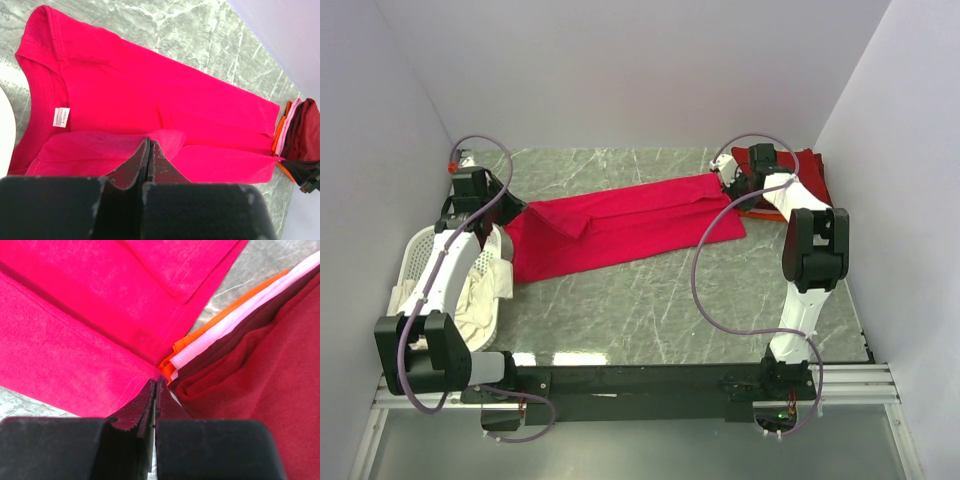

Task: Fold and stack the t-shirts
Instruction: Fold the tshirt

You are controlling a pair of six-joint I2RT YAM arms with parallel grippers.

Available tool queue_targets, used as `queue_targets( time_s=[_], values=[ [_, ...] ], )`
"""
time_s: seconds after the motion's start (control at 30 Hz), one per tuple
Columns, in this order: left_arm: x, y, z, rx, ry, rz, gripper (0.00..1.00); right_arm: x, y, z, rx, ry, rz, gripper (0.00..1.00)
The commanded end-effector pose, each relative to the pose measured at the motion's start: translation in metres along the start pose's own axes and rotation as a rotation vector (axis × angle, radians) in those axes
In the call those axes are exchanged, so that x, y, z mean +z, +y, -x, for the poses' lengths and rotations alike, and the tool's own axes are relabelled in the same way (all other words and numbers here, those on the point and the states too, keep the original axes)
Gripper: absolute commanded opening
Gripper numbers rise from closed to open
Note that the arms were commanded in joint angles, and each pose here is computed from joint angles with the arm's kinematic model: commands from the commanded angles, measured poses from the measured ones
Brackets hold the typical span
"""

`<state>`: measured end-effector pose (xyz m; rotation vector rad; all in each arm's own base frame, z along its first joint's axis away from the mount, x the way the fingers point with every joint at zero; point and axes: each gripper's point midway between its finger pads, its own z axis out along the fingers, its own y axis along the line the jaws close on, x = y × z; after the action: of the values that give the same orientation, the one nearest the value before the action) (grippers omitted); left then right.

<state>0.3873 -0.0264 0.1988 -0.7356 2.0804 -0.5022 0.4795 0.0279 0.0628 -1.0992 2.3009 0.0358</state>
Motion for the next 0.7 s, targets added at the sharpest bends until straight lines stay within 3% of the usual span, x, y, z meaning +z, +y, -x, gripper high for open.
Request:
queue_targets(
  time_s=[0.0,0.1,0.17,0.23,0.3,0.43,0.53,0.67],
  values=[
    [0.004,-0.012,0.023,0.03,-0.061,-0.038,0.0,0.001,-0.015,0.016,-0.006,-0.025,-0.046,0.01],
    [0.018,-0.005,0.025,0.027,-0.05,-0.014,0.0,0.002,-0.017,0.017,-0.001,-0.028,-0.052,0.04],
    [0.038,0.002,0.022,0.022,-0.016,-0.002,0.0,0.004,-0.016,0.015,0.005,-0.024,-0.056,0.15],
    [0.064,0.012,0.022,0.003,0.02,0.02,0.24,0.004,-0.016,0.013,0.021,-0.027,-0.07,0.24],
    [0.08,0.004,0.043,-0.012,0.004,-0.01,0.49,0.001,-0.014,0.015,0.027,-0.042,-0.074,0.25],
    [0.109,-0.003,0.078,0.017,-0.031,0.02,0.52,-0.015,-0.006,0.02,0.021,-0.073,-0.071,0.28],
    [0.076,-0.029,0.112,0.11,-0.132,-0.018,0.53,-0.033,0.006,0.023,-0.005,-0.109,-0.054,0.3],
    [0.018,-0.044,0.112,0.252,-0.209,-0.088,0.56,-0.056,0.044,0.033,-0.103,-0.172,0.068,0.38]
  ],
)
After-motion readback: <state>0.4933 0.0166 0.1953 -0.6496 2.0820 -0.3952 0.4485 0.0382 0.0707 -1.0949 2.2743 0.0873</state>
